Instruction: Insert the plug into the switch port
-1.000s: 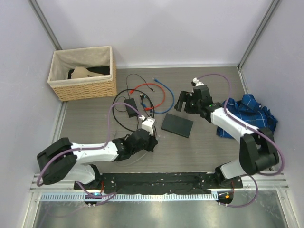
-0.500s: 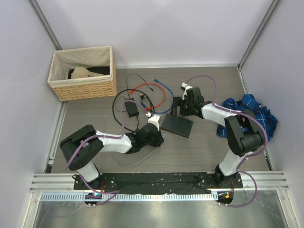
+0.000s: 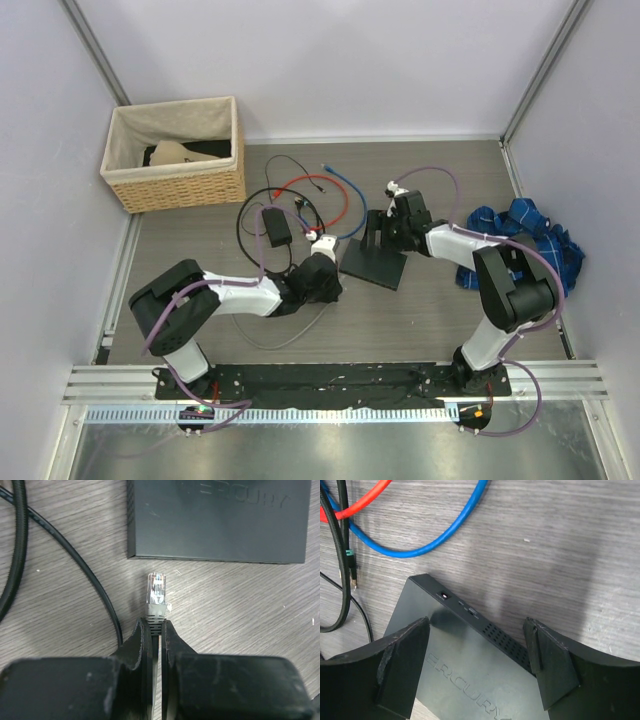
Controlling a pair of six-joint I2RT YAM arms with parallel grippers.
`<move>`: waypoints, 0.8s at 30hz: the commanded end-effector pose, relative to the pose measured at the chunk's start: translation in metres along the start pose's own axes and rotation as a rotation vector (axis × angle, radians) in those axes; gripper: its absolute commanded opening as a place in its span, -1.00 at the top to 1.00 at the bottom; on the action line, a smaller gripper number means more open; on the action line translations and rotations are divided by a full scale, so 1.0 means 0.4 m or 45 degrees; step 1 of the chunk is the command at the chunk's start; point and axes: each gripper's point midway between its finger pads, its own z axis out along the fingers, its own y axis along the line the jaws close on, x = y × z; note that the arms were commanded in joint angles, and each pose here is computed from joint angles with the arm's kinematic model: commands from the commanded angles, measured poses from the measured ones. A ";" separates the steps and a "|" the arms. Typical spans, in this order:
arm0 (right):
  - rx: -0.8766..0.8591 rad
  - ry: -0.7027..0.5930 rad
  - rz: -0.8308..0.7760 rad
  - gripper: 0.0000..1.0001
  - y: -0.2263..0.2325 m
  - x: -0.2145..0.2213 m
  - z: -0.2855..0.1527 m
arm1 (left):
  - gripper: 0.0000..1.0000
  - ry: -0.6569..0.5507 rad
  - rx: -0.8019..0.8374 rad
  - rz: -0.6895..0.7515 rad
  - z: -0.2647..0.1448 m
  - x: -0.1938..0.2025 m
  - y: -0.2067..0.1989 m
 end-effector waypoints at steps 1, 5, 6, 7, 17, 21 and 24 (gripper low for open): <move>-0.018 -0.052 0.050 -0.68 0.013 -0.015 -0.021 | 1.00 -0.004 -0.081 -0.028 0.003 -0.015 0.027; -0.038 -0.038 0.059 -0.68 0.019 -0.005 -0.021 | 1.00 -0.018 -0.072 -0.014 0.004 -0.025 0.021; -0.039 -0.034 0.063 -0.68 0.019 -0.002 -0.022 | 1.00 -0.017 -0.071 -0.007 0.005 -0.026 0.020; -0.037 -0.030 0.066 -0.68 0.018 0.001 -0.023 | 1.00 -0.017 -0.071 0.005 0.007 -0.028 0.019; -0.060 -0.021 0.064 -0.67 0.029 0.008 -0.039 | 0.99 -0.007 -0.087 0.042 0.032 -0.042 0.015; -0.078 0.000 0.066 -0.66 0.033 0.020 -0.043 | 1.00 -0.017 -0.108 0.044 0.032 -0.051 0.020; -0.084 0.015 0.059 -0.66 0.035 0.029 -0.047 | 1.00 -0.023 -0.127 0.062 0.029 -0.054 0.029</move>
